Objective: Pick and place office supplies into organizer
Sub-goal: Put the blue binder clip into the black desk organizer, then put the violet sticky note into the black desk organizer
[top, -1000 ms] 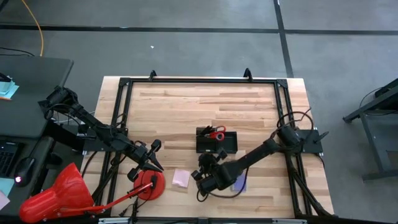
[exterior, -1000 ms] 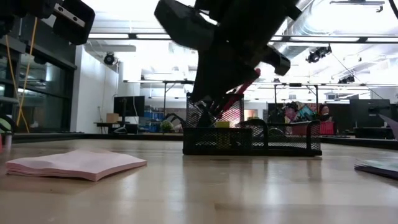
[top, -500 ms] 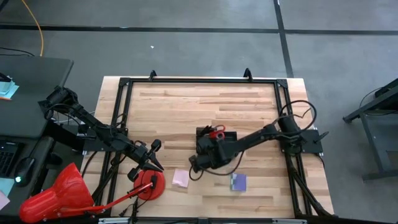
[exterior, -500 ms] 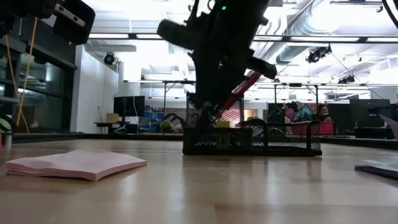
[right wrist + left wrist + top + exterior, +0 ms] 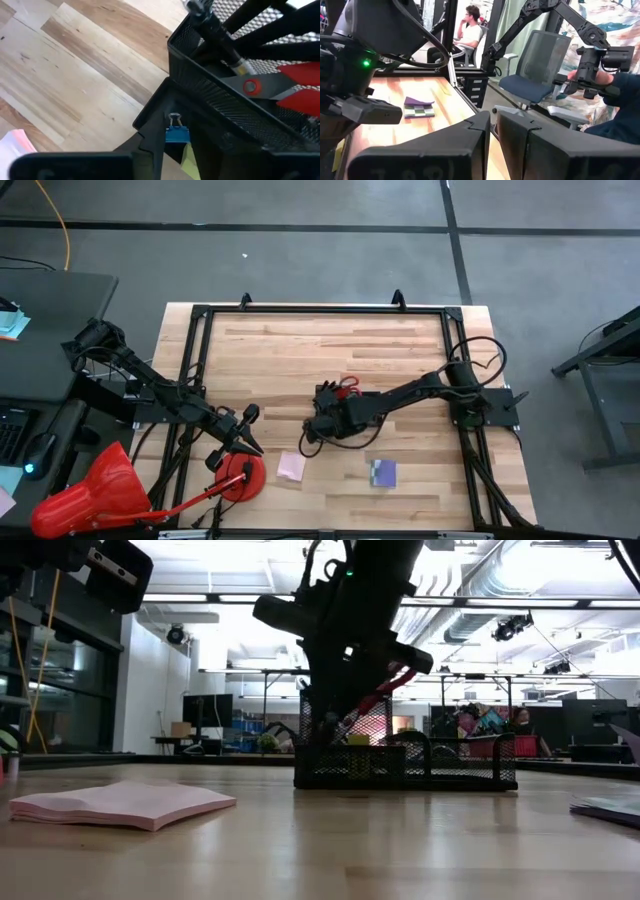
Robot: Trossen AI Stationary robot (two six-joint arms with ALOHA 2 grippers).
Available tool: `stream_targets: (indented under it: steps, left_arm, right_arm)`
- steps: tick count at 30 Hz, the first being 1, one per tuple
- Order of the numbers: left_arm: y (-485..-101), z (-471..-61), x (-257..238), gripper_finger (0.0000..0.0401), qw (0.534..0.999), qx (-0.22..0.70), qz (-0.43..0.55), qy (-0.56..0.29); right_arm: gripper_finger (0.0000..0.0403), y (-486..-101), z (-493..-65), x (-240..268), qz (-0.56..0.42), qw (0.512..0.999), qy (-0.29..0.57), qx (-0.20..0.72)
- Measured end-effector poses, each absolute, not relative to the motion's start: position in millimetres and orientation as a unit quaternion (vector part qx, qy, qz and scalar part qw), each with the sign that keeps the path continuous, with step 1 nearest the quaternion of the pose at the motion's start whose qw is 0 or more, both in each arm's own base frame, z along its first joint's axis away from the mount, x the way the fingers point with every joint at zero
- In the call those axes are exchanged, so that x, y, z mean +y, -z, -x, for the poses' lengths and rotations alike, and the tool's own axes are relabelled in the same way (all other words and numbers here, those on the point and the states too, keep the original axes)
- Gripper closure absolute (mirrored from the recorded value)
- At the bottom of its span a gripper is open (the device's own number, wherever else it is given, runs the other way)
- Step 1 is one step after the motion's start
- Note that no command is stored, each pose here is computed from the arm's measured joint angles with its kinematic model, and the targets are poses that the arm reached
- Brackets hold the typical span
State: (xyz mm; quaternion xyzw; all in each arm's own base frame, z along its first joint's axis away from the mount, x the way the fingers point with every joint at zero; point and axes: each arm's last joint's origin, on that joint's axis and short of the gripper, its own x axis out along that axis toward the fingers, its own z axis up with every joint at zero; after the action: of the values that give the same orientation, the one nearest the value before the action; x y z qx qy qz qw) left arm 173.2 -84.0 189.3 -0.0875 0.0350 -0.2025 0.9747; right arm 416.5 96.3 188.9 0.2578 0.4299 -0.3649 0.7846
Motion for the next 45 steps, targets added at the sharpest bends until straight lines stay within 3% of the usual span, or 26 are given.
stream_targets:
  steps: [11,22,31,38,45]
  left_arm:
    - [-189,-173,-84,0.0373,0.975,0.036,0.087,0.203]
    - [-188,-173,-84,0.0373,0.975,0.040,0.086,0.202]
    - [-188,-173,-83,0.0373,0.977,0.042,0.086,0.192]
    - [-185,-173,-83,0.0373,0.977,0.056,0.095,0.185]
    - [-184,-174,-80,0.0373,0.986,0.058,0.096,0.127]
  right_arm:
    - [0.0262,-191,-411,112,-0.217,0.802,0.346,0.437]
    - [0.0258,-214,-356,217,-0.106,0.888,0.355,0.273]
    - [0.0258,-203,-298,294,-0.070,0.925,0.267,0.259]
    - [0.0258,-170,-257,336,-0.058,0.918,0.207,0.332]
    - [0.0258,-149,-231,343,-0.099,0.837,0.214,0.493]
